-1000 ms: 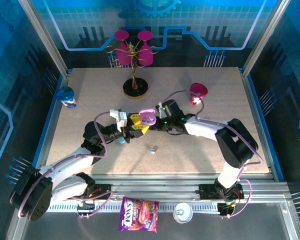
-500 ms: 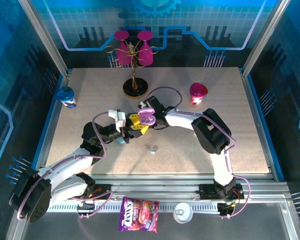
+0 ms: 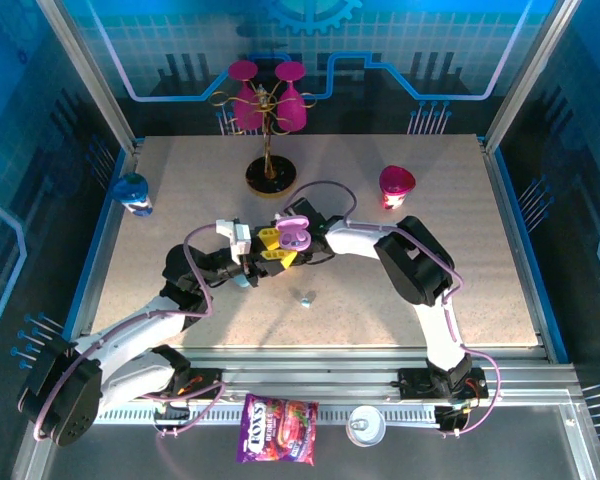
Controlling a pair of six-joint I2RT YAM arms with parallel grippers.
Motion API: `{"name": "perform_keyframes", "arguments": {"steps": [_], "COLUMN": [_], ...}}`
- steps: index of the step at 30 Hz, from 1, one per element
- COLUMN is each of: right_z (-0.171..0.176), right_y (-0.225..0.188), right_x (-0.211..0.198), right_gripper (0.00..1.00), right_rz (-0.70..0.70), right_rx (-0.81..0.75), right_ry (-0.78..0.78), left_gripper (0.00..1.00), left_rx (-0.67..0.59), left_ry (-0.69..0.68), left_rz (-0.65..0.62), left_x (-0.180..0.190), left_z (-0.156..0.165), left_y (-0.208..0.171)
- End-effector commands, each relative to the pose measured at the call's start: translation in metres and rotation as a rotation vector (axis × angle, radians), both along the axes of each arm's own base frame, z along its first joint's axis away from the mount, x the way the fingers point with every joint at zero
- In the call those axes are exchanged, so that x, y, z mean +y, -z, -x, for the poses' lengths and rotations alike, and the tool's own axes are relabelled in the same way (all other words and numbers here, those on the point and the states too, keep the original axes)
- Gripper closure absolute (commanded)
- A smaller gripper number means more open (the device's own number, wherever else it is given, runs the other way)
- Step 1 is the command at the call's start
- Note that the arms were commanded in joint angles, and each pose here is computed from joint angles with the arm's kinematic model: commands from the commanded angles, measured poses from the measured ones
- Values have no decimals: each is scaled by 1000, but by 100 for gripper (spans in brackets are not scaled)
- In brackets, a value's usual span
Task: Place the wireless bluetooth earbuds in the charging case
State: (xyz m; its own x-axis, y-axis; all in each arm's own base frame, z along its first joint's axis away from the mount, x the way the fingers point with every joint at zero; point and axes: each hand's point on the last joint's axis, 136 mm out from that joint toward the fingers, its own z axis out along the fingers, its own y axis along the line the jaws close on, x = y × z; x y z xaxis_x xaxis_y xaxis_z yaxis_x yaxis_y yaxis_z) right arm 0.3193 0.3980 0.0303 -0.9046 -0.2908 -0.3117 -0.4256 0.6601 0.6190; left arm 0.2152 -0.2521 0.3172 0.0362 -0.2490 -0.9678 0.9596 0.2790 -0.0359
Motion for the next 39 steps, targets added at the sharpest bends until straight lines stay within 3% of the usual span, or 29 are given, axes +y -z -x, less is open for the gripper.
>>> {"name": "perform_keyframes", "arguments": {"steps": [1, 20, 25, 39], "right_z": [19, 52, 42, 16], "right_y": [-1, -32, -35, -3], "right_x": [1, -21, -29, 21], "right_gripper": [55, 57, 56, 56], "right_rz": [-13, 1, 65, 7], "right_rx": [25, -18, -96, -13], "right_ry": [-50, -56, -57, -134], "left_gripper": [70, 70, 70, 71], "left_rx": [-13, -3, -7, -7], "left_ry": [15, 9, 11, 11], "left_rz": [6, -1, 1, -4], "left_x": [-1, -2, -3, -3], "left_z": [3, 1, 2, 5], "left_y": [-3, 1, 0, 2]}}
